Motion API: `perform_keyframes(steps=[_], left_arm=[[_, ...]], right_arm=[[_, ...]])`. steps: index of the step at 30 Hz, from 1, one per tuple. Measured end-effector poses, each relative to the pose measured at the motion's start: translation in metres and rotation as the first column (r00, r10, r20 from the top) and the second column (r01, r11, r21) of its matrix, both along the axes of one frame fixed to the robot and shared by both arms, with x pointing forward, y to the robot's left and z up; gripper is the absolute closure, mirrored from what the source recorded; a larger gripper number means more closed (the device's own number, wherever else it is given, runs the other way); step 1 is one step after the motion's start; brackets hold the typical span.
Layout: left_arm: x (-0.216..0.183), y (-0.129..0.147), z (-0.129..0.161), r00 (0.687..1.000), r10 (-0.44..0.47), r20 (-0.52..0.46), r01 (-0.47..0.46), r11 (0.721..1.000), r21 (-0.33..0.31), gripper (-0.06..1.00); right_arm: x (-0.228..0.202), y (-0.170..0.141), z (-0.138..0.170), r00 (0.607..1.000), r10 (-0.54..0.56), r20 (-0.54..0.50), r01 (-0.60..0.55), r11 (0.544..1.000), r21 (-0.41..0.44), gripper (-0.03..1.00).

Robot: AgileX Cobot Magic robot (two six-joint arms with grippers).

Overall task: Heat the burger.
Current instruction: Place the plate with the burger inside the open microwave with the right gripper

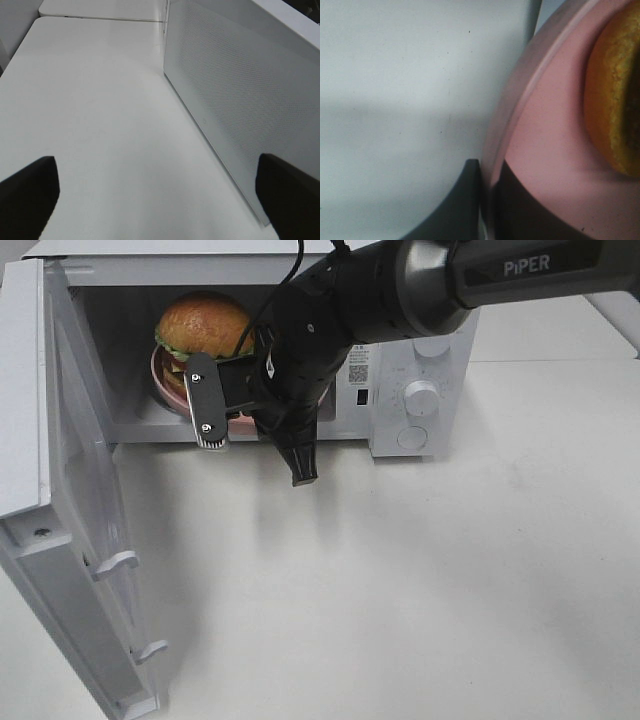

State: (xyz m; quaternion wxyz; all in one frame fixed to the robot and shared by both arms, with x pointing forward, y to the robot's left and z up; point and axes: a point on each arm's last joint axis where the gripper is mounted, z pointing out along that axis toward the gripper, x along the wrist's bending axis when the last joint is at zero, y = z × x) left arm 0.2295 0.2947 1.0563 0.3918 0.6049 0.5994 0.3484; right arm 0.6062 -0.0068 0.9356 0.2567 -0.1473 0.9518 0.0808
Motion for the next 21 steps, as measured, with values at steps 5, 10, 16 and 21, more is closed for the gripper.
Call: perform_keyframes(steps=[5, 10, 16, 21], left_arm=[[0.0, 0.0, 0.0, 1.0, 0.0, 0.0, 0.0, 1.0, 0.0, -0.04], [0.0, 0.0, 0.0, 1.0, 0.0, 0.0, 0.0, 1.0, 0.0, -0.04], [0.0, 0.0, 0.0, 1.0, 0.0, 0.0, 0.0, 1.0, 0.0, -0.04], [0.0, 0.0, 0.0, 1.0, 0.0, 0.0, 0.0, 1.0, 0.0, -0.04]], right_arm=[[0.006, 0.004, -0.002, 1.0, -0.004, 0.004, 0.004, 1.0, -0.003, 0.92], [0.011, 0.008, -0.005, 1.0, -0.011, -0.003, 0.011, 1.0, -0.011, 0.92], [0.019, 0.013, -0.004, 0.999, -0.033, 0.015, 0.033, 0.999, 0.001, 0.92], [0.023, 0.015, -0.006, 0.999, -0.028, 0.026, 0.028, 1.0, -0.004, 0.92]])
